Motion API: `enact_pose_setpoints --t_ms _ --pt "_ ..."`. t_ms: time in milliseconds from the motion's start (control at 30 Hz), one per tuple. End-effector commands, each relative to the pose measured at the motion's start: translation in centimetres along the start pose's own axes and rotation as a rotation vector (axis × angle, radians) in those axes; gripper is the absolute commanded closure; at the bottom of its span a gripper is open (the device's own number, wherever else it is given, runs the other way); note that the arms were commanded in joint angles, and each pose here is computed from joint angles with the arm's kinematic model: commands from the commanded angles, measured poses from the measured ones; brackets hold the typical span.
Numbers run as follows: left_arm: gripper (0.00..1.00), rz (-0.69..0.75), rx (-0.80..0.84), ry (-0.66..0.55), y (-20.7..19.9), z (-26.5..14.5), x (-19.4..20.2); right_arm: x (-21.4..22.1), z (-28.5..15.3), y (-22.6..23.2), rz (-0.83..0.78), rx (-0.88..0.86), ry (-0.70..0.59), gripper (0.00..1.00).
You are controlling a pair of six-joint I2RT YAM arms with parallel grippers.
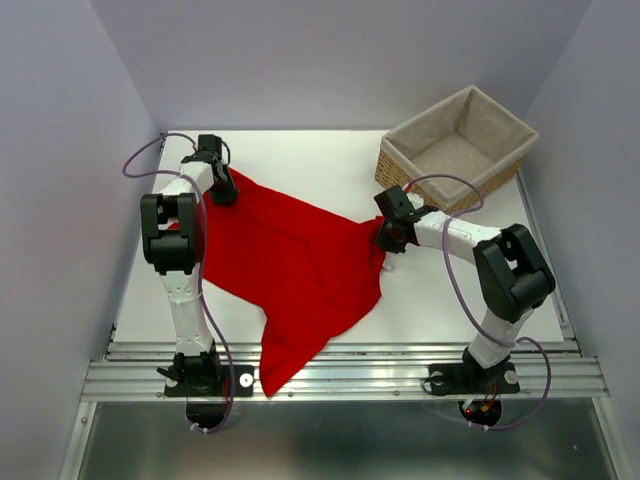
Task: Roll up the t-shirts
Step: Fold the T-shirt at the center of the board.
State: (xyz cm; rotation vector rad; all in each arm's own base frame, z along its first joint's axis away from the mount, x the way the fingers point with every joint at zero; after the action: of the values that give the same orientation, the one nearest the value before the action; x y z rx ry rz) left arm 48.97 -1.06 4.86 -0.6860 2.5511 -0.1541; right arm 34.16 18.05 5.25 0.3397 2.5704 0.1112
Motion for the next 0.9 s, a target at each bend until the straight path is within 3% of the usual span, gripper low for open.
enact_pose_setpoints --t_ms 0,33,100,433,800,867 --pt "0.78 -0.019 -0.031 0.006 1.4 0.8 -0.5 -1.4 -0.1 1.0 0.011 -0.026 -0.053 0.8" --pt "1.0 -0.024 -0.034 0.011 1.5 1.0 -0.5 -1.4 -0.1 0.8 0.009 -0.02 -0.055 0.89" --pt "1.0 -0.029 -0.034 0.011 1.7 1.1 -0.9 -1.5 -0.4 0.6 0.011 -0.015 -0.068 0.99" --pt "1.0 -0.079 -0.029 -0.049 2.0 0.1 -3.7 -2.8 -5.2 -0.2 0.038 -0.07 -0.155 0.99" --pt "1.0 -0.09 0.0 -0.058 1.6 -0.3 -3.8 4.5 -5.3 -1.2 0.073 -0.048 -0.063 0.99" --pt "1.0 -0.092 0.005 -0.047 1.5 -0.1 -3.6 6.4 -4.3 -2.1 0.081 -0.008 -0.022 0.92"
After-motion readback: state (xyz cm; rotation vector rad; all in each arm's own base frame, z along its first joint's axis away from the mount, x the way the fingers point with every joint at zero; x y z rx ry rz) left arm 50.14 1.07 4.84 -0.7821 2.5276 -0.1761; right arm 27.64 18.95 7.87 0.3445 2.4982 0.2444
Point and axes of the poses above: each gripper's point midway between its finger pads, its own z axis out along the fingers, its own y axis along the line the jaws close on, x = y × z, the point moved 2 cm from there along -z, back along the fingers, and after that the axes turned 9 degrees about -z, right-handed, at the moved point
